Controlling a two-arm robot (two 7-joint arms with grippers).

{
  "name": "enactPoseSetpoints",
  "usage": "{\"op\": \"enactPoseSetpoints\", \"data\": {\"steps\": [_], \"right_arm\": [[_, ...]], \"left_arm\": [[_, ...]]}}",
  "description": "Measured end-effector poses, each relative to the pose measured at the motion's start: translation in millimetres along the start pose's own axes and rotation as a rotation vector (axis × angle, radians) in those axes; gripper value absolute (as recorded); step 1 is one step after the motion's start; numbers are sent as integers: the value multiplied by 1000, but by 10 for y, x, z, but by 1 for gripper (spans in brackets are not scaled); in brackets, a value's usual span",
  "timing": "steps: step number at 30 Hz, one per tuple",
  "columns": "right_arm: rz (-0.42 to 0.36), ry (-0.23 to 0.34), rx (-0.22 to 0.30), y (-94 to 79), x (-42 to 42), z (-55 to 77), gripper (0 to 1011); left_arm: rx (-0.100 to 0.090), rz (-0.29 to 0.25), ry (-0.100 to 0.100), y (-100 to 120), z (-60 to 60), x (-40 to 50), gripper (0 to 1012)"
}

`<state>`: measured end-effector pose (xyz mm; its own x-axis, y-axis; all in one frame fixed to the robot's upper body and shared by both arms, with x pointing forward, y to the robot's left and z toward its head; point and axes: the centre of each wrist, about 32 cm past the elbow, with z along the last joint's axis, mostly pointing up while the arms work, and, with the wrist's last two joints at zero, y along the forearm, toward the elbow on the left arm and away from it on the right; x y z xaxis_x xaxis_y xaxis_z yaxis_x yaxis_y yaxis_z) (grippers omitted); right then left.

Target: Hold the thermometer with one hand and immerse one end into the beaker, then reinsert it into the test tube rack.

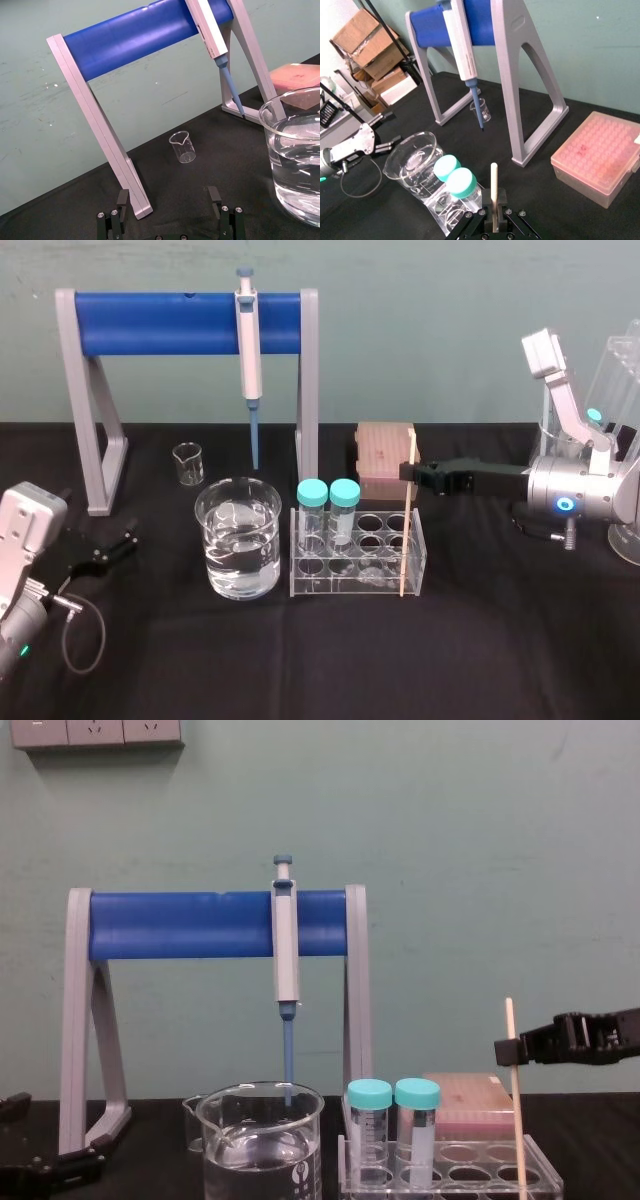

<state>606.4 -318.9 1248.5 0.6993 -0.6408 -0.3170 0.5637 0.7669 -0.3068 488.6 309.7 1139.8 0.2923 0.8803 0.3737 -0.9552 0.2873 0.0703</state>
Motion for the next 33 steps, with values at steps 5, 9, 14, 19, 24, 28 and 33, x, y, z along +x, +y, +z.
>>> {"op": "enactPoseSetpoints", "data": {"steps": [5, 9, 14, 19, 24, 28, 33], "right_arm": [[4, -5, 15, -23, -14, 36, 55], [9, -10, 25, -45, -28, 66, 55], [11, -19, 38, -56, -47, 86, 55], [12, -27, 43, -66, -69, 102, 55], [16, -25, 35, -68, -93, 87, 55], [18, -20, 28, -69, -108, 79, 55], [15, -19, 22, -70, -125, 74, 55]], "left_arm": [[0, 0, 0, 0, 0, 0, 1004], [0, 0, 0, 0, 0, 0, 1004], [0, 0, 0, 0, 0, 0, 1004], [0, 0, 0, 0, 0, 0, 1004], [0, 0, 0, 0, 0, 0, 1004], [0, 0, 0, 0, 0, 0, 1004], [0, 0, 0, 0, 0, 0, 1004]]}}
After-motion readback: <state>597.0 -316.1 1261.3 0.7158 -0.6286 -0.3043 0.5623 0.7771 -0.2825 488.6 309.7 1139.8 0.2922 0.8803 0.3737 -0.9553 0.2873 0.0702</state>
